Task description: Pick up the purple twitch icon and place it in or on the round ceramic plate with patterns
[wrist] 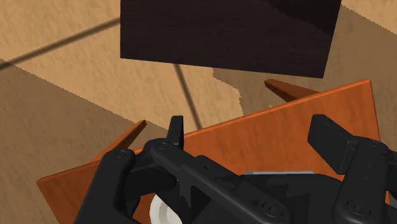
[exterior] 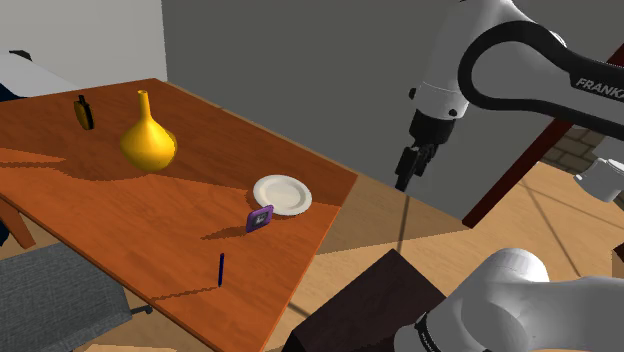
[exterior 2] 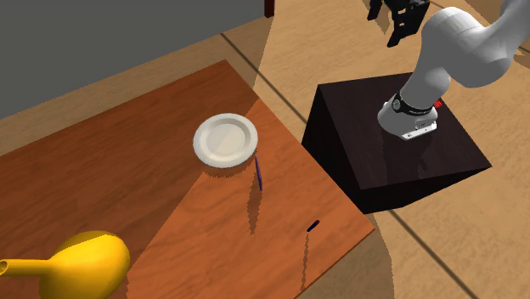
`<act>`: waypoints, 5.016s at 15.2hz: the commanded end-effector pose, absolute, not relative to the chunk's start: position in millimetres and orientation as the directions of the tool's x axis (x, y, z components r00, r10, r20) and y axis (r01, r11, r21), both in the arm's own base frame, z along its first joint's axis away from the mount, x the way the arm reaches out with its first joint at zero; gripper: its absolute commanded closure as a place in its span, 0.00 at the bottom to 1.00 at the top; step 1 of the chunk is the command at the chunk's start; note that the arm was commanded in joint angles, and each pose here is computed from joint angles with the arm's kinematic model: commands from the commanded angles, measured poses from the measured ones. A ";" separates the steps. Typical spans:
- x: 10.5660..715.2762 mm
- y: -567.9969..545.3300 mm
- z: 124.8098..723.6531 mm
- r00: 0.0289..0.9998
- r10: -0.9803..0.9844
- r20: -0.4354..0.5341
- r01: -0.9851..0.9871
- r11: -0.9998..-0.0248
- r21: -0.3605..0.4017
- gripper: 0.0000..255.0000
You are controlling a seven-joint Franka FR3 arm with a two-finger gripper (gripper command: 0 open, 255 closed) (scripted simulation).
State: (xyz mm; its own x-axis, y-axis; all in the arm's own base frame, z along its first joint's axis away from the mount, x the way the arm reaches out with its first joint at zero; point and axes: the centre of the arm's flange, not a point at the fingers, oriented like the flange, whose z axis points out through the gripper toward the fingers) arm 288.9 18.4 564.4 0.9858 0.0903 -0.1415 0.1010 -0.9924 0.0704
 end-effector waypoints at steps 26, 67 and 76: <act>528.6 113.2 364.9 0.501 0.827 -0.254 0.860 -0.509 0.039 0.00; 586.2 229.4 205.7 -0.001 0.957 -0.290 1.000 -0.004 -0.019 1.00; 586.2 229.5 253.2 -0.001 0.957 -0.290 1.000 -0.004 -0.019 1.00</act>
